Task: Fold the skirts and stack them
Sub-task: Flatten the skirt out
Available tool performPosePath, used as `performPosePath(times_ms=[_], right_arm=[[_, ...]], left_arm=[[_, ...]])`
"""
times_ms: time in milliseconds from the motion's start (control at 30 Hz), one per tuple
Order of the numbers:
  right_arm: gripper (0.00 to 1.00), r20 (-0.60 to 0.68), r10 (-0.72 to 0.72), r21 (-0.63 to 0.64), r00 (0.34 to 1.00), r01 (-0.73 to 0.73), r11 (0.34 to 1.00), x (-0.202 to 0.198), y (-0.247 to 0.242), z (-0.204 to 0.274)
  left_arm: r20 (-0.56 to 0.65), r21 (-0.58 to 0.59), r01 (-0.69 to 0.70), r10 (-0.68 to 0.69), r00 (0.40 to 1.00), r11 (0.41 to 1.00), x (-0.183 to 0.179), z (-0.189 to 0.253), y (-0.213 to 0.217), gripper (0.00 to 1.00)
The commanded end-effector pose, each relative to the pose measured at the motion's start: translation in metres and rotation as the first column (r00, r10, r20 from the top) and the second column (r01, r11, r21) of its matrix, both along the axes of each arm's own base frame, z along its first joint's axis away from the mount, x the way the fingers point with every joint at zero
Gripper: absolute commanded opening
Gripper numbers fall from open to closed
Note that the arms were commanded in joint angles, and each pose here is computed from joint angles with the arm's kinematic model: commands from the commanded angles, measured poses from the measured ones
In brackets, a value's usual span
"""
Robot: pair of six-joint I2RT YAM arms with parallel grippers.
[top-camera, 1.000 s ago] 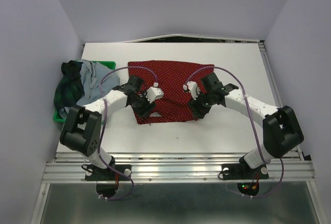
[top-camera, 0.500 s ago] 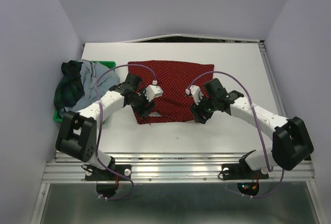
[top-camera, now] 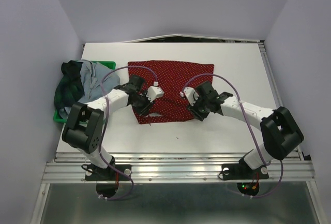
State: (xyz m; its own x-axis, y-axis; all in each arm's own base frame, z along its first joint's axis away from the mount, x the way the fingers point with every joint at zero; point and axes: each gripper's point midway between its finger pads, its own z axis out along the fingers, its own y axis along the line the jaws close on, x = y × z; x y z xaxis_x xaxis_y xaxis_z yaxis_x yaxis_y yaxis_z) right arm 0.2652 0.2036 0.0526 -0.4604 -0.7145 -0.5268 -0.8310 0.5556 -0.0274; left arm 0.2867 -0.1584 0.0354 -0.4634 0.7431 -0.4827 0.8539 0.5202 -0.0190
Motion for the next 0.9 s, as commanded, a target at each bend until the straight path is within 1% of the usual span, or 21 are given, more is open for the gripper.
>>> performPosePath(times_ms=[0, 33, 67, 100, 133, 167, 233, 333, 467, 533, 567, 633, 667, 700, 733, 767, 800, 833, 867], right_arm=[[0.35, 0.155, -0.090, -0.048, 0.984, 0.099, 0.994, 0.039, -0.004, 0.016], [0.27, 0.159, -0.100, -0.039, 0.982, 0.107, 0.993, 0.041, -0.003, 0.019], [0.23, 0.181, -0.119, -0.046, 0.976, 0.129, 0.991, 0.046, -0.005, 0.024], [0.19, 0.200, -0.127, -0.035, 0.972, 0.137, 0.990, 0.051, -0.003, 0.032], [0.12, 0.207, -0.130, -0.027, 0.970, 0.138, 0.990, 0.053, -0.002, 0.037], [0.07, 0.219, -0.132, -0.020, 0.967, 0.139, 0.990, 0.056, -0.001, 0.042], [0.01, 0.247, -0.132, -0.010, 0.960, 0.139, 0.990, 0.063, 0.002, 0.055], [0.01, 0.266, -0.143, -0.014, 0.953, 0.152, 0.988, 0.078, -0.007, 0.066], [0.01, 0.286, -0.100, -0.076, 0.953, 0.126, 0.989, 0.088, -0.024, 0.066], [0.01, 0.294, -0.072, -0.121, 0.953, 0.112, 0.986, 0.089, -0.035, 0.065], [0.02, 0.300, -0.056, -0.145, 0.952, 0.103, 0.984, 0.090, -0.041, 0.064], [0.05, 0.272, -0.013, -0.183, 0.962, 0.065, 0.981, 0.083, -0.046, 0.060], [0.10, 0.258, 0.025, -0.208, 0.966, 0.031, 0.978, 0.079, -0.047, 0.057], [0.13, 0.196, 0.064, -0.225, 0.978, -0.019, 0.974, 0.066, -0.049, 0.050], [0.24, 0.142, 0.117, -0.216, 0.983, -0.085, 0.973, 0.054, -0.045, 0.046], [0.30, 0.081, 0.151, -0.209, 0.985, -0.131, 0.969, 0.041, -0.044, 0.043], [0.37, 0.055, 0.188, -0.198, 0.981, -0.174, 0.965, 0.034, -0.043, 0.046], [0.54, -0.030, 0.237, -0.152, 0.971, -0.239, 0.959, 0.010, -0.039, 0.044], [0.60, -0.058, 0.257, -0.128, 0.965, -0.262, 0.956, 0.000, -0.038, 0.046]], left_arm=[[0.052, 0.006, -0.037, 0.037, 0.998, 0.999, 0.019, 0.007, -0.002, 0.28], [0.041, 0.004, -0.037, 0.037, 0.998, 0.999, 0.020, 0.007, -0.002, 0.21], [0.029, -0.018, -0.030, 0.031, 0.999, 0.999, 0.020, 0.013, -0.004, 0.10], [0.032, -0.034, -0.039, 0.040, 0.999, 0.999, 0.023, 0.018, -0.003, 0.04], [0.038, -0.052, -0.033, 0.035, 0.999, 0.998, 0.026, 0.026, -0.004, 0.00], [0.031, -0.069, -0.022, 0.024, 0.999, 0.997, 0.023, 0.030, -0.004, 0.00], [0.027, -0.095, 0.000, 0.003, 1.000, 0.995, 0.022, 0.041, -0.004, 0.00], [-0.016, -0.139, 0.008, -0.010, 1.000, 0.990, 0.020, 0.055, 0.001, 0.00], [-0.028, -0.127, 0.019, -0.023, 0.999, 0.992, 0.025, 0.057, 0.011, 0.00], [-0.034, -0.117, -0.006, 0.002, 0.999, 0.993, 0.030, 0.055, 0.021, 0.00], [-0.034, -0.109, -0.001, -0.003, 0.999, 0.994, 0.031, 0.053, 0.023, 0.00], [-0.042, -0.102, -0.007, 0.002, 0.999, 0.995, 0.031, 0.050, 0.026, 0.00], [-0.053, -0.099, 0.015, -0.020, 0.998, 0.995, 0.027, 0.049, 0.026, 0.00], [-0.069, -0.100, 0.027, -0.034, 0.997, 0.995, 0.024, 0.047, 0.026, 0.00], [-0.083, -0.104, 0.037, -0.046, 0.995, 0.994, 0.021, 0.045, 0.025, 0.00], [-0.098, -0.114, 0.053, -0.065, 0.993, 0.992, 0.016, 0.045, 0.024, 0.00], [-0.120, -0.110, 0.082, -0.095, 0.988, 0.991, 0.008, 0.044, 0.025, 0.00], [-0.127, -0.113, 0.099, -0.113, 0.985, 0.989, 0.004, 0.044, 0.025, 0.00], [-0.136, -0.124, 0.117, -0.134, 0.982, 0.985, -0.003, 0.043, 0.025, 0.00]])
